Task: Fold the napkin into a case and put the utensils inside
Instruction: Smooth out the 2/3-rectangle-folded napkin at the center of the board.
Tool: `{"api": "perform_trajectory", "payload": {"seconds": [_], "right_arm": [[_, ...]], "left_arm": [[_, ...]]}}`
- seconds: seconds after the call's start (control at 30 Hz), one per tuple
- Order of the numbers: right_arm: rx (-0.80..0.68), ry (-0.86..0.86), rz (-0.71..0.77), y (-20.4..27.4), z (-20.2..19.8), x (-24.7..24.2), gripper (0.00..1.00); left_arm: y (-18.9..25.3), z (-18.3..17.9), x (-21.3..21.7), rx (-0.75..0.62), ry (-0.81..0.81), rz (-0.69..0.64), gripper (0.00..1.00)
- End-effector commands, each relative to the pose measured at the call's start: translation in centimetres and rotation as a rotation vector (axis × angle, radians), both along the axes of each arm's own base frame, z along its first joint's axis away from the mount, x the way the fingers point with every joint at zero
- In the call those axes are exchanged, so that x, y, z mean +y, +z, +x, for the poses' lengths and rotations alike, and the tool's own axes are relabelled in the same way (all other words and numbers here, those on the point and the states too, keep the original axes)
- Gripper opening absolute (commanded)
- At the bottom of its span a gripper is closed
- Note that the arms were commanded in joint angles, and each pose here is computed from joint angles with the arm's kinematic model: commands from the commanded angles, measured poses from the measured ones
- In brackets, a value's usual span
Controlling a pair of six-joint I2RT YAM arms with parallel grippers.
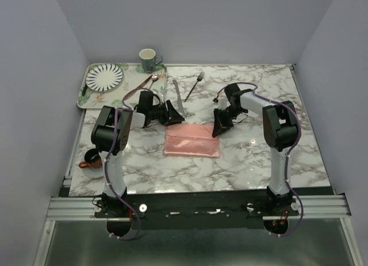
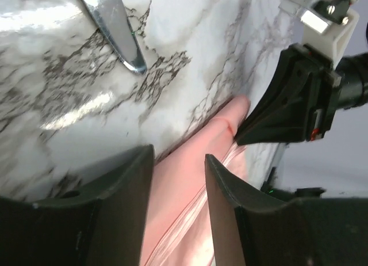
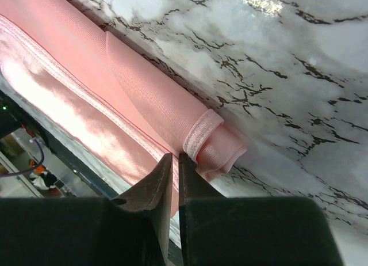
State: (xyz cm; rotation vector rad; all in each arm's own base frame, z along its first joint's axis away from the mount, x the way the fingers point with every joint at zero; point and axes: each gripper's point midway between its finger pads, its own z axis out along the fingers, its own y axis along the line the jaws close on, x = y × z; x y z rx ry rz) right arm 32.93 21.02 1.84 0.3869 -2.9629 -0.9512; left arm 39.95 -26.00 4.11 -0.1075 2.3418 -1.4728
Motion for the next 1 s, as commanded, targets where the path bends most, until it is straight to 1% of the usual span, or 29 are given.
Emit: {"api": "perform_trajectory", "payload": {"seconds": [0.0,0.03,0.07,0.1,0.13,0.17,0.2,0.23,0.27,0.3,0.33,0.37,0.4,0.43,0.57,0.7,0.97], "right_arm": [[-0.022,0.043,-0.167,-3.4,0.0,-3.0,0.17],[-0.023,0.042,-0.171,-3.5,0.0,-3.1,0.17],[-0.027,0.042,-0.173,-3.4,0.0,-3.1,0.17],[-0.027,0.041,-0.171,-3.4,0.0,-3.1,0.17],[-0.029,0.039,-0.173,-3.4,0.1,-3.1,0.17],[-0.032,0.043,-0.171,-3.4,0.1,-3.0,0.17],[-0.032,0.042,-0.168,-3.3,0.2,-3.0,0.17],[-0.03,0.041,-0.168,-3.3,0.2,-3.0,0.17],[-0.033,0.042,-0.171,-3.4,0.2,-3.0,0.17],[-0.048,0.068,-0.168,-3.4,0.3,-3.1,0.17],[-0.048,0.07,-0.17,-3.5,0.3,-3.1,0.17],[-0.049,0.072,-0.173,-3.5,0.3,-3.2,0.17],[-0.052,0.075,-0.174,-3.5,0.4,-3.2,0.17],[-0.052,0.076,-0.176,-3.5,0.4,-3.2,0.17],[-0.045,0.076,-0.171,-3.6,0.2,-3.1,0.17],[-0.048,0.077,-0.174,-3.7,0.3,-3.1,0.17],[-0.051,0.074,-0.174,-3.6,0.4,-3.0,0.17]], "left_arm": [[4.9,-1.6,2.9,-0.36,-0.168,0.208,0.56],[4.6,-3.3,3.6,-0.366,-0.227,0.271,0.56],[4.7,-4.7,3.4,-0.432,-0.296,0.328,0.57],[6.0,-4.7,4.5,-0.649,-0.378,0.464,0.57],[5.8,-6.0,4.9,-0.692,-0.432,0.533,0.57],[4.3,-7.8,5.6,-0.723,-0.483,0.599,0.57],[5.3,-8.3,5.8,-0.9,-0.554,0.728,0.58],[5.1,-9.2,6.0,-0.956,-0.59,0.784,0.58],[3.5,-10.7,6.5,-0.992,-0.636,0.832,0.58],[4.7,-11.9,5.4,-1.097,-0.669,0.849,0.58],[4.6,-12.1,5.7,-1.174,-0.712,0.905,0.58],[3.6,-13.4,5.8,-1.208,-0.75,0.918,0.58],[4.2,-13.8,5.5,-1.267,-0.749,0.928,0.58],[4.1,-14.6,4.8,-1.33,-0.786,0.944,0.58],[2.8,-16.1,3.9,-1.424,-0.818,0.992,0.58],[2.3,-15.9,3.2,-1.464,-0.792,1.041,0.58],[-0.2,-17.1,2.1,-1.522,-0.92,1.048,0.57]]}}
